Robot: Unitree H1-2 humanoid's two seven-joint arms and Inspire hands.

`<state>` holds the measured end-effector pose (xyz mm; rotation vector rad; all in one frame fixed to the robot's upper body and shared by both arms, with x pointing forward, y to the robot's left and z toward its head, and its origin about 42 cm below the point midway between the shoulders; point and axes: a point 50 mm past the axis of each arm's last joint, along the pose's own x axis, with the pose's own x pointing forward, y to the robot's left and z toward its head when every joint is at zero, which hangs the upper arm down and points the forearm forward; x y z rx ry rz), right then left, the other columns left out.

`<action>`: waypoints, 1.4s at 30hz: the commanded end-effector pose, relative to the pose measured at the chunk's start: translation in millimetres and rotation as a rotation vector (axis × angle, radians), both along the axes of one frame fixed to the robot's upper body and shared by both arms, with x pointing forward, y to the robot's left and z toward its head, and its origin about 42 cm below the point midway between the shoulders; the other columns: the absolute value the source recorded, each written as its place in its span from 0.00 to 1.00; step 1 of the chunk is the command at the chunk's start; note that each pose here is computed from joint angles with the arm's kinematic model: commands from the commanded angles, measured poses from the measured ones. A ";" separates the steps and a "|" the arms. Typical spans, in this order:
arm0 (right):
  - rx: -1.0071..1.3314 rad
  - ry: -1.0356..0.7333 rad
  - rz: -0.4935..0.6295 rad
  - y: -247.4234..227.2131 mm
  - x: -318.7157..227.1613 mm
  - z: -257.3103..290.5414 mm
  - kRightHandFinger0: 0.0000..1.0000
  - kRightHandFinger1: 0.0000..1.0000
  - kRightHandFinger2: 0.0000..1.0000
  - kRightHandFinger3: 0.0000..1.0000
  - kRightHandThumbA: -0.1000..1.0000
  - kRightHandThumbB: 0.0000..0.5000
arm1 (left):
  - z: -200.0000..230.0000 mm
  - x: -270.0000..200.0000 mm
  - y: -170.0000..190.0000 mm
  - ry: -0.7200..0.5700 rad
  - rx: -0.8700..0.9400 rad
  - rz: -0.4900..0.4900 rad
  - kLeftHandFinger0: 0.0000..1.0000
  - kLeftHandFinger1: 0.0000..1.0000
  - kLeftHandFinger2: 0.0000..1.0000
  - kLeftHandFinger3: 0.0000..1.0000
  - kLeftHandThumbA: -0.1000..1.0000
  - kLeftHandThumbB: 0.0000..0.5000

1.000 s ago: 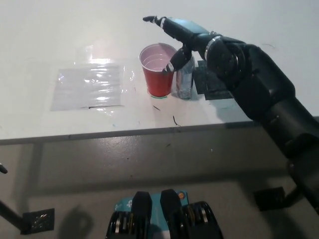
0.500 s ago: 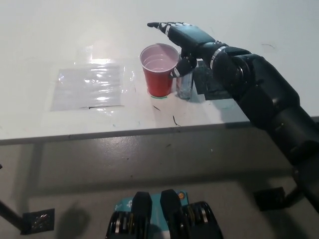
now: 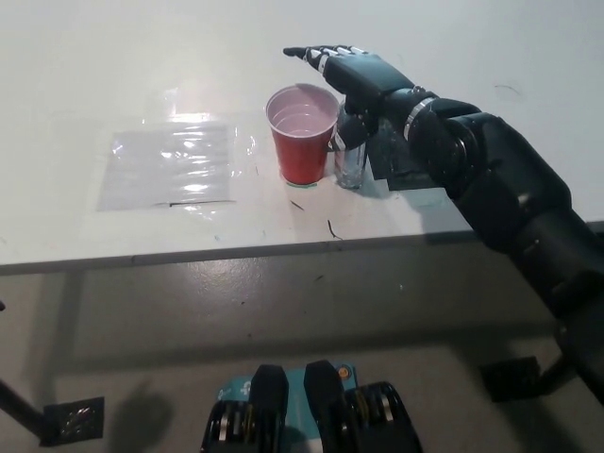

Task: The robot uses its right hand to press the hand soap kept in the middle of the table to get liquid hand soap out

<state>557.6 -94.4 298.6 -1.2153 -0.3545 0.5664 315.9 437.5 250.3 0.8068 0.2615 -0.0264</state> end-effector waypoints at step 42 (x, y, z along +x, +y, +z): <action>-0.099 -0.007 0.046 0.4 0.1 -0.2 1.00 1.00 1.00 1.00 1.00 0.90 | 24.7 1.6 7.0 -0.016 0.047 0.030 1.00 1.00 1.00 0.88 1.00 0.06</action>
